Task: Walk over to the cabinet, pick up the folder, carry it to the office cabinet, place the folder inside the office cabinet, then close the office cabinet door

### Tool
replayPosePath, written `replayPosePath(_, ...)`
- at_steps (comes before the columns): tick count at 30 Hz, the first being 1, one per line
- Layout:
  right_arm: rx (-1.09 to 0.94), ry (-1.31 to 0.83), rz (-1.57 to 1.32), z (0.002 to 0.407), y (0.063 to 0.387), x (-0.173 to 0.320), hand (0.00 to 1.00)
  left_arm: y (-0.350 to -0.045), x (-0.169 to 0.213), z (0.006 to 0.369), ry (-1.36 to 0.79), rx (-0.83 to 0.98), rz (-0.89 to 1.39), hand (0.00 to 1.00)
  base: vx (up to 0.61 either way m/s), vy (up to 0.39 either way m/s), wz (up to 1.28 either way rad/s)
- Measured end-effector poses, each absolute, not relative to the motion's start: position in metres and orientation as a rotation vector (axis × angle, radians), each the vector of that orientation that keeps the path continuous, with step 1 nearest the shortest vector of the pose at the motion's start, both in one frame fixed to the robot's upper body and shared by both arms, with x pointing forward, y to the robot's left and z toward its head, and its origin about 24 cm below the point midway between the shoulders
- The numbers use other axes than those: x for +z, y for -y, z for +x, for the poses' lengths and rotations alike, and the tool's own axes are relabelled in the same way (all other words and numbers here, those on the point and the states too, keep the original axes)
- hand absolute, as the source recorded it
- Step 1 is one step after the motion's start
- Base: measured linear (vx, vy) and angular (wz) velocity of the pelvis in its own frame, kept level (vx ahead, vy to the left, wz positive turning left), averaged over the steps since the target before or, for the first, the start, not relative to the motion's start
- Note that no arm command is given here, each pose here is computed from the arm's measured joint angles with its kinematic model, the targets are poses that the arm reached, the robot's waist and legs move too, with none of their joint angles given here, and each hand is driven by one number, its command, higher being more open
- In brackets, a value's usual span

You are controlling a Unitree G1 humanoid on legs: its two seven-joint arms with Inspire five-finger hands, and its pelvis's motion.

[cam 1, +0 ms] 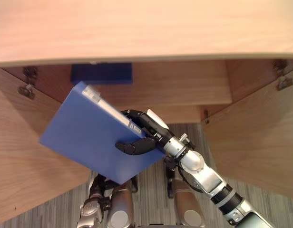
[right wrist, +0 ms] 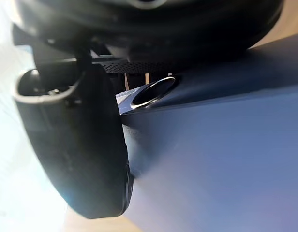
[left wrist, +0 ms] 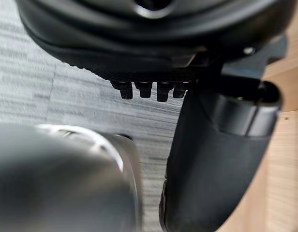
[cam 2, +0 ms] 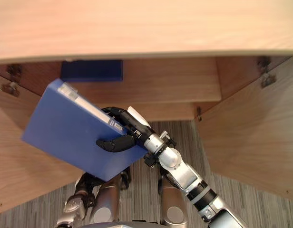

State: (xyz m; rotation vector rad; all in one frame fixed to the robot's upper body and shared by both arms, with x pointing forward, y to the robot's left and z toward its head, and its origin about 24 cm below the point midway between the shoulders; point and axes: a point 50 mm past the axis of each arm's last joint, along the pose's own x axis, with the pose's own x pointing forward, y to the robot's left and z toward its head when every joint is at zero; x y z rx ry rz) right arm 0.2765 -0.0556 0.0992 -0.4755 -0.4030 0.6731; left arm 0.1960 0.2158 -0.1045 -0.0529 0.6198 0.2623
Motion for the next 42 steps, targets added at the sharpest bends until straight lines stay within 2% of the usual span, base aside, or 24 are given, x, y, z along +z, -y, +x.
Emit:
replayPosePath(5, 0.412, 0.422, -0.29, 0.303, 0.071, 0.122, 0.0, -0.209, -0.083, 0.221, -0.487, 0.265, -0.086, 1.0, -0.11, 0.028, 0.1)
replayPosePath(8, 0.213, 0.505, -0.09, 0.318, 0.086, 0.157, 0.0, -0.203, -0.068, 0.236, -0.4, 0.275, -0.135, 1.0, -0.09, -0.017, 0.13)
replayPosePath(9, 0.085, 0.564, 0.016, 0.325, 0.098, 0.18, 0.0, -0.198, -0.058, 0.245, -0.349, 0.27, -0.152, 1.0, -0.07, -0.032, 0.15)
replayPosePath(13, -0.207, 0.694, 0.339, 0.335, 0.14, 0.232, 0.0, -0.187, -0.039, 0.257, -0.249, 0.257, -0.187, 1.0, -0.02, -0.039, 0.17)
replayPosePath(20, -0.376, 0.751, 0.79, 0.339, 0.178, 0.258, 0.0, -0.184, -0.031, 0.262, -0.219, 0.273, -0.206, 1.0, 0.04, -0.053, 0.07)
replayPosePath(21, -0.386, 0.742, 0.876, 0.343, 0.183, 0.261, 1.0, -0.183, -0.031, 0.263, -0.217, 0.279, -0.216, 1.0, 0.04, -0.082, 0.09)
replayPosePath(27, -0.444, 0.716, 1.337, 0.353, 0.208, 0.275, 1.0, -0.175, -0.025, 0.267, -0.195, 0.266, -0.242, 1.0, 0.03, -0.065, 0.16)
replayPosePath(30, -0.402, 0.713, 1.434, 0.357, 0.212, 0.288, 1.0, -0.173, -0.024, 0.267, -0.19, 0.265, -0.241, 1.0, 0.01, -0.057, 0.12)
replayPosePath(36, -0.348, 0.748, 1.425, 0.36, 0.219, 0.309, 1.0, -0.168, -0.019, 0.27, -0.169, 0.248, -0.256, 1.0, -0.03, -0.055, 0.09)
replayPosePath(42, -0.244, 0.718, 1.239, 0.369, 0.204, 0.315, 1.0, -0.171, -0.022, 0.268, -0.185, 0.252, -0.244, 1.0, -0.02, -0.018, -0.01)
